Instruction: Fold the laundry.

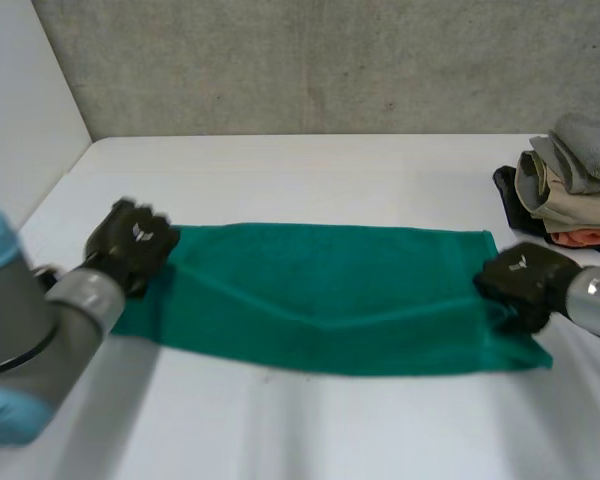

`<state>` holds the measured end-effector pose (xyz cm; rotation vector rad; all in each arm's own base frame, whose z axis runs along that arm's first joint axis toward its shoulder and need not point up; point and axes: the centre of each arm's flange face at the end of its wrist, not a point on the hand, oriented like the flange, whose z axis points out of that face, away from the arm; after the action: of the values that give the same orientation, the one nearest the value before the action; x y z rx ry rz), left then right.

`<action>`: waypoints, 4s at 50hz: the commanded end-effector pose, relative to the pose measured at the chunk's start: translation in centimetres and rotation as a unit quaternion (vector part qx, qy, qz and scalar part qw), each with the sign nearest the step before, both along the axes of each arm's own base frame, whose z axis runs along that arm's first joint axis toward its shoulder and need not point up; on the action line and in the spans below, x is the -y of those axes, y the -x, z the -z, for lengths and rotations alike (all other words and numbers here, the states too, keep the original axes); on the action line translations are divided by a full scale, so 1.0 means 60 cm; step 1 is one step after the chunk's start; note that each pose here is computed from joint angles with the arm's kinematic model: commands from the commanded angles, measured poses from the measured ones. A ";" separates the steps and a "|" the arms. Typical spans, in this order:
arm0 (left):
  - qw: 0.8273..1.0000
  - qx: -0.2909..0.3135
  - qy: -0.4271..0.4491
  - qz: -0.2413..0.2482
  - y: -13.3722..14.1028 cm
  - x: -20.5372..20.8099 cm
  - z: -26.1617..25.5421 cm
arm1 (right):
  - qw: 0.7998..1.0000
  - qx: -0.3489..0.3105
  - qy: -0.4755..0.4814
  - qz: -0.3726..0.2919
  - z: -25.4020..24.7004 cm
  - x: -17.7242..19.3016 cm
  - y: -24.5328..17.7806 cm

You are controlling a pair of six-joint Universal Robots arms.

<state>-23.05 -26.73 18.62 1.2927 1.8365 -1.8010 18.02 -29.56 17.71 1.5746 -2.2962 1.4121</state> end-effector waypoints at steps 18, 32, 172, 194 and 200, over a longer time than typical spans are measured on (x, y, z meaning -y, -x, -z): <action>0.984 -0.021 0.175 -0.011 0.144 0.235 0.102 | 0.945 -0.004 0.321 0.059 0.066 0.238 -0.069; 0.983 -0.038 0.179 0.008 0.152 0.136 0.040 | 0.939 0.165 0.278 0.114 -0.079 0.136 -0.059; 0.974 -0.205 0.090 -0.023 0.035 -0.017 -0.064 | 0.955 0.193 0.111 0.196 -0.025 0.074 0.073; 0.975 -0.211 0.073 -0.018 0.039 -0.023 -0.050 | 0.985 0.002 0.174 0.007 0.051 0.130 0.110; 0.975 -0.211 0.072 -0.019 0.039 -0.023 -0.049 | 0.984 -0.036 0.171 -0.017 0.066 0.139 0.118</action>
<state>-25.41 -25.34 21.62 0.8644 1.8632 -2.2770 11.38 -37.50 14.46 1.4652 -1.8994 1.6871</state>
